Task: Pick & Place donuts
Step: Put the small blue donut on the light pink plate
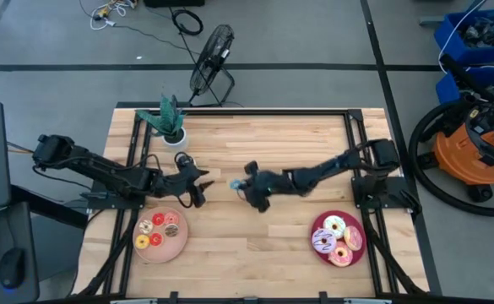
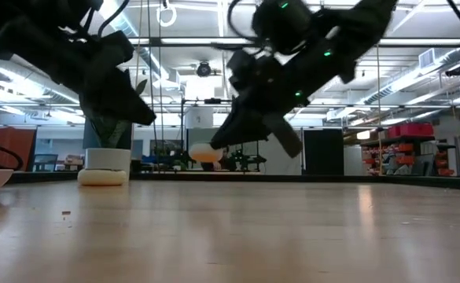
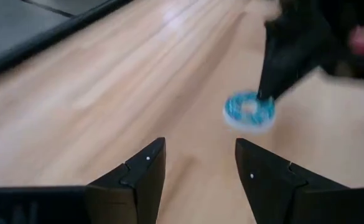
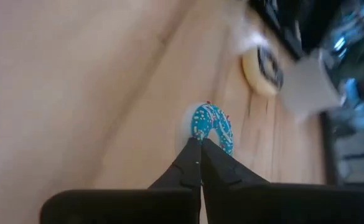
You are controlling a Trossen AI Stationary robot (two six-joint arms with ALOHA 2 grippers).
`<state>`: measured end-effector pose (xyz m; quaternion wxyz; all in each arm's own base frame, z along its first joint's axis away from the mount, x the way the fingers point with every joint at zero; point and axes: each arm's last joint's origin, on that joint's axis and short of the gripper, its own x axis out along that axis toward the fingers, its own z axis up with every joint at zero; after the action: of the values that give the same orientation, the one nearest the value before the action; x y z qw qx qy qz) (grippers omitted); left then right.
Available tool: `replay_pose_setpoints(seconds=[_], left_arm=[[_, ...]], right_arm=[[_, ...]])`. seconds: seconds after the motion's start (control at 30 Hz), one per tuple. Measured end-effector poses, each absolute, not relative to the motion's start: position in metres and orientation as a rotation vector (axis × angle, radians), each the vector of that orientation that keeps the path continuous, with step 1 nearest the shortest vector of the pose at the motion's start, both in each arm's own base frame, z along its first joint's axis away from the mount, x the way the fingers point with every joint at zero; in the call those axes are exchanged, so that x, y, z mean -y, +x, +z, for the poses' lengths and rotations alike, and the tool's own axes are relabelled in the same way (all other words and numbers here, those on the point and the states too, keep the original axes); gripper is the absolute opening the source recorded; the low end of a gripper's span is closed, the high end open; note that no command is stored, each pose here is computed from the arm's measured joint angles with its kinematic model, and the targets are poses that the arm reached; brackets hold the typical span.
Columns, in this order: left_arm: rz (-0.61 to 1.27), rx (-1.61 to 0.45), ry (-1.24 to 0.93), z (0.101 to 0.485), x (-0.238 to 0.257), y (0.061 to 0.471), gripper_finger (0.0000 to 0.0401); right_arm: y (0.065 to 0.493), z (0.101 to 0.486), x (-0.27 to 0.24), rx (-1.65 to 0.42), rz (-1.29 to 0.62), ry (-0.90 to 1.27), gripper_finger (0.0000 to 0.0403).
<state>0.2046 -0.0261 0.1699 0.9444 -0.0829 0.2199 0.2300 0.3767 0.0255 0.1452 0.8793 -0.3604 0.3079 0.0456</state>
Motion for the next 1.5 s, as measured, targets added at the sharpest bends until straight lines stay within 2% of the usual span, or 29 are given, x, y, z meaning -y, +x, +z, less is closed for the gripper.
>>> replay_pose_setpoints(seconds=[0.13, 0.4, 0.53, 0.97, 1.13, 1.5], left_arm=[[0.364, -0.385, -0.324, 0.171, 0.028, 0.216, 0.0213], [0.166, -0.351, -0.598, 0.147, 0.023, 0.246, 0.0286], [0.043, -0.291, -0.693, 0.146, 0.025, 0.255, 0.0291], [0.077, -0.325, -0.774, 0.133, 0.023, 0.258, 0.0252], [0.013, -0.277, -0.76, 0.139, 0.024, 0.26, 0.0244], [-0.003, -0.298, -0.788, 0.139, 0.024, 0.26, 0.0135]], right_arm=[[0.367, 0.139, -0.057, -0.596, 0.072, -0.897, 0.0], [0.358, 0.141, -0.09, -0.515, 0.039, -1.024, 0.0], [0.357, 0.141, -0.094, -0.523, 0.019, -1.053, 0.0], [0.355, 0.143, -0.103, -0.514, -0.009, -1.138, 0.0], [0.355, 0.144, -0.103, -0.51, -0.011, -1.137, 0.0], [0.355, 0.144, -0.103, -0.508, -0.007, -1.139, 0.0]])
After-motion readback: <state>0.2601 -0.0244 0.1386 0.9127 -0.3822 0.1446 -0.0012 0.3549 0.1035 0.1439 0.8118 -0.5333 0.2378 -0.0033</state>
